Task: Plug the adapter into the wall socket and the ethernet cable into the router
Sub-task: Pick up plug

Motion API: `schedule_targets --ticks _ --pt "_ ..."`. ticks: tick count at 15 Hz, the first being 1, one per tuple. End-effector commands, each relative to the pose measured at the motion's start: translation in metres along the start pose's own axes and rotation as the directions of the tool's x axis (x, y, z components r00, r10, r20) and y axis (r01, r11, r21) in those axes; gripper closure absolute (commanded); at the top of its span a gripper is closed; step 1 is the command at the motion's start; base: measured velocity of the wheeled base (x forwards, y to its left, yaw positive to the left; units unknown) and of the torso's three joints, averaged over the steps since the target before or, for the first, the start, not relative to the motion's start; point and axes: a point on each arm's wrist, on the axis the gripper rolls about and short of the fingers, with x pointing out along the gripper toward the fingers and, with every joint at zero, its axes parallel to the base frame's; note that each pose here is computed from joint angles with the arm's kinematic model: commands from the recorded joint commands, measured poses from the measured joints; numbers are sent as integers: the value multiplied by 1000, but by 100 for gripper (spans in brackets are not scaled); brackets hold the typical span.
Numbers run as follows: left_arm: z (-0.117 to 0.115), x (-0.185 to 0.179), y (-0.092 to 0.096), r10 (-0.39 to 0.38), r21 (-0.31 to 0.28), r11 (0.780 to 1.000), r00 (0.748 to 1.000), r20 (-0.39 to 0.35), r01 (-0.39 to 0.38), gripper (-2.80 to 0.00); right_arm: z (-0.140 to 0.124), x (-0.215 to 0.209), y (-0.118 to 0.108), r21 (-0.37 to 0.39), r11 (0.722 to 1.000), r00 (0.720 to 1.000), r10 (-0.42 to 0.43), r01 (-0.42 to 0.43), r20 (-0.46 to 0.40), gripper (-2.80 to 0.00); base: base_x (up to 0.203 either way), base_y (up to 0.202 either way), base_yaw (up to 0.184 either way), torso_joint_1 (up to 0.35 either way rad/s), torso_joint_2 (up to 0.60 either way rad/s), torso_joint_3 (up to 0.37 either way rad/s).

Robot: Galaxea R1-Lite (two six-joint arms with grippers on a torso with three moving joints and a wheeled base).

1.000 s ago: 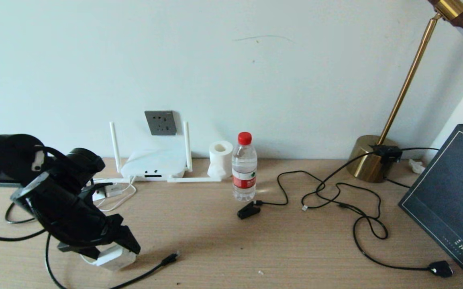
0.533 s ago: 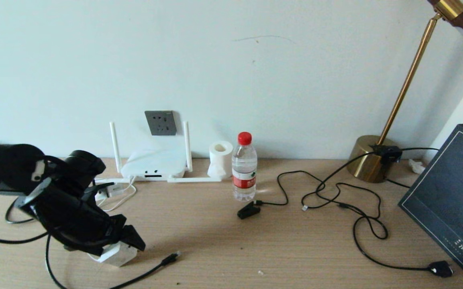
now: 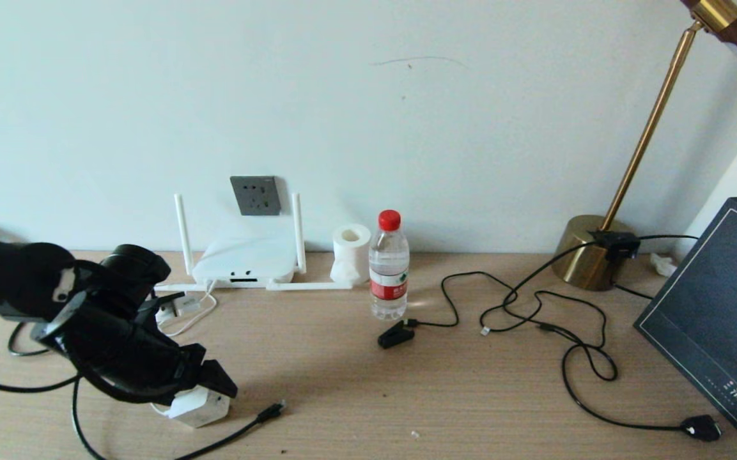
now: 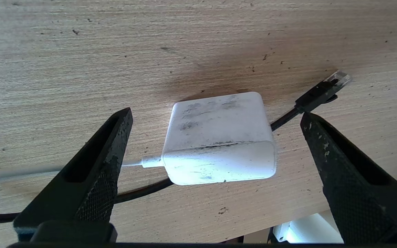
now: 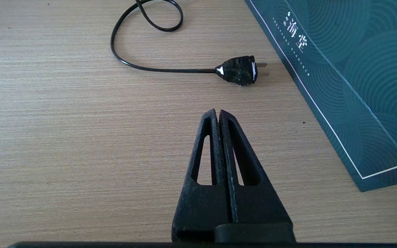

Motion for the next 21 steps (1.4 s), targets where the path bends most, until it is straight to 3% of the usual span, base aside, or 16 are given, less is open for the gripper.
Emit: schedule_targets --ticks 1,4,7,9,11,13,15,18,20,21 --pt "0 -4 -1 -2 2 1000 1000 12 2 -280 0 0 0 0 1000 1000 0 0 0 0 0 0 0 0 0 0" --pt "2 -6 -2 1 10 1000 1000 31 -1 -280 0 0 0 0 1000 1000 0 0 -1 0 0 0 0 0 0 0" --pt "11 -16 -4 18 52 998 990 143 -26 -280 0 0 0 0 1000 1000 0 0 -1 0 0 0 0 0 0 0" --pt "10 -35 -9 15 161 986 977 213 -51 -280 0 0 0 0 1000 1000 0 0 -1 0 0 0 0 0 0 0" --pt "2 -52 -14 3 319 944 964 267 -91 -280 0 0 0 0 1000 1000 0 0 -1 0 0 0 0 0 0 0" --pt "-2 -57 -15 -8 466 872 948 318 -149 -280 0 0 0 0 1000 1000 0 0 -1 0 0 0 0 0 0 0" --pt "-5 -56 -16 -37 585 784 924 380 -209 -280 0 0 0 0 1000 1000 0 0 -1 0 0 0 0 0 0 0" --pt "-23 -48 -17 -119 752 612 911 395 -246 -280 0 0 0 0 1000 1000 0 0 -1 0 0 0 0 0 0 0" --pt "-42 -39 -15 -182 844 487 919 350 -226 -280 0 0 0 0 1000 1000 0 0 -1 0 0 0 0 0 0 0" --pt "-48 -36 -13 -200 870 442 922 331 -216 -280 0 0 0 0 1000 1000 0 0 -1 0 0 0 0 0 0 0"
